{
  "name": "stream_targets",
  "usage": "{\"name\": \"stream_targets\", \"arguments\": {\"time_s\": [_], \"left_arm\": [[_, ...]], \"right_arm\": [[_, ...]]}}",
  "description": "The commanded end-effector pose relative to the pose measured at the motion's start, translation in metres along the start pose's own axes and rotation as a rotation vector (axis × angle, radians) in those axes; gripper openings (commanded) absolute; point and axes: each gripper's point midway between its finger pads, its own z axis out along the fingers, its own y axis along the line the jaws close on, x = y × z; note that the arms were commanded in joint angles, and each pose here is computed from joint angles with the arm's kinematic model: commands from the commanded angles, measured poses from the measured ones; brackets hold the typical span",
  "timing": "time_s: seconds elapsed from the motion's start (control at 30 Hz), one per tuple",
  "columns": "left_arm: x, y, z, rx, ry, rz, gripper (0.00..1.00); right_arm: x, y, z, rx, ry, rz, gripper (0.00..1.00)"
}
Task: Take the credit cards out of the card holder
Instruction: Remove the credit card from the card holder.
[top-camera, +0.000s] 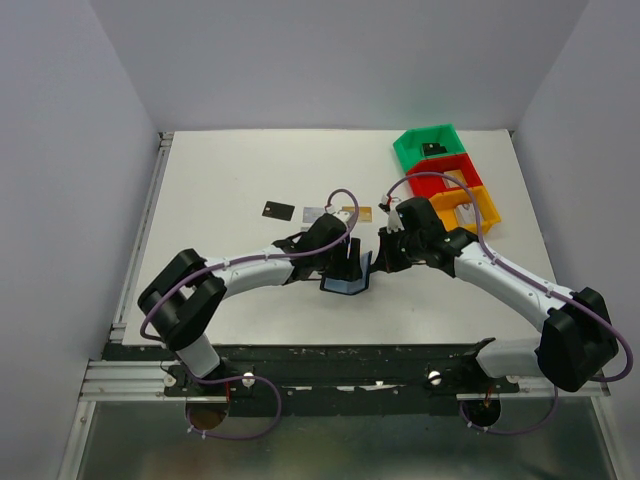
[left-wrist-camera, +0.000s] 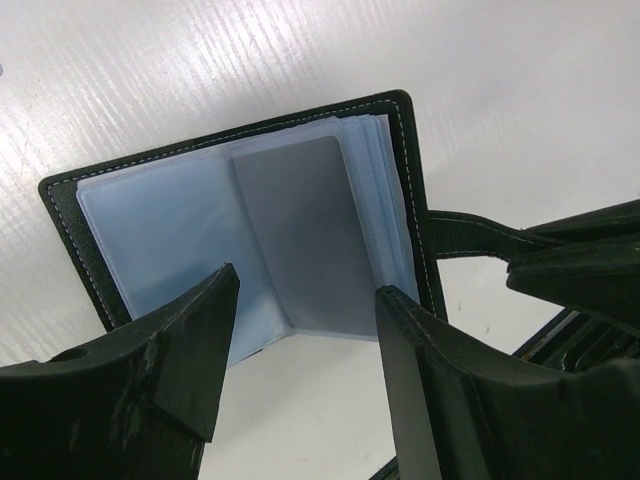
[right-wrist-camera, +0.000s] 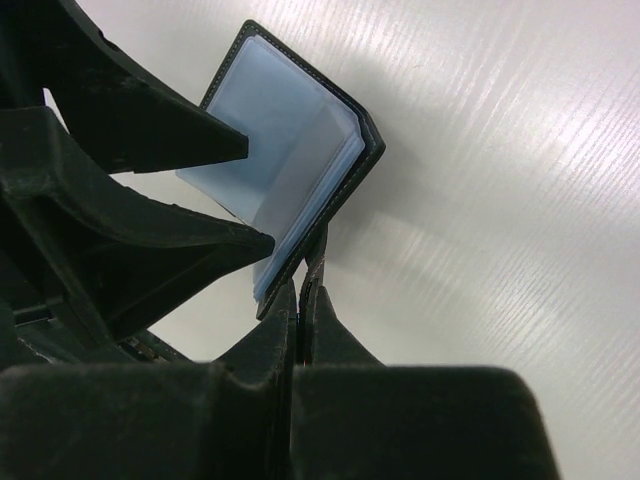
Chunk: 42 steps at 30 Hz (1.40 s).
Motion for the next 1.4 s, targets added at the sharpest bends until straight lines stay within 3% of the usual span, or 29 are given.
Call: {"name": "stream_targets", "arguments": {"time_s": [0.0, 0.63, 1.37], "left_arm": [[-0.001, -0.005, 0.003, 0.009, 0.013, 0.016, 0.69], [-0.001, -0.018, 0.005, 0.033, 0.013, 0.042, 0.70], [0.008, -0.006, 0.012, -0.034, 0.044, 0.040, 0.70]], "right_arm": [[-0.003, 0.004, -0.005, -0.022, -0.009, -0.005, 0.00], [-0.002, 0.005, -0.004, -0.025, -0.006, -0.003, 0.00], [-0.001, 0.005, -0.004, -0.028, -0.005, -0.002, 0.00]]}}
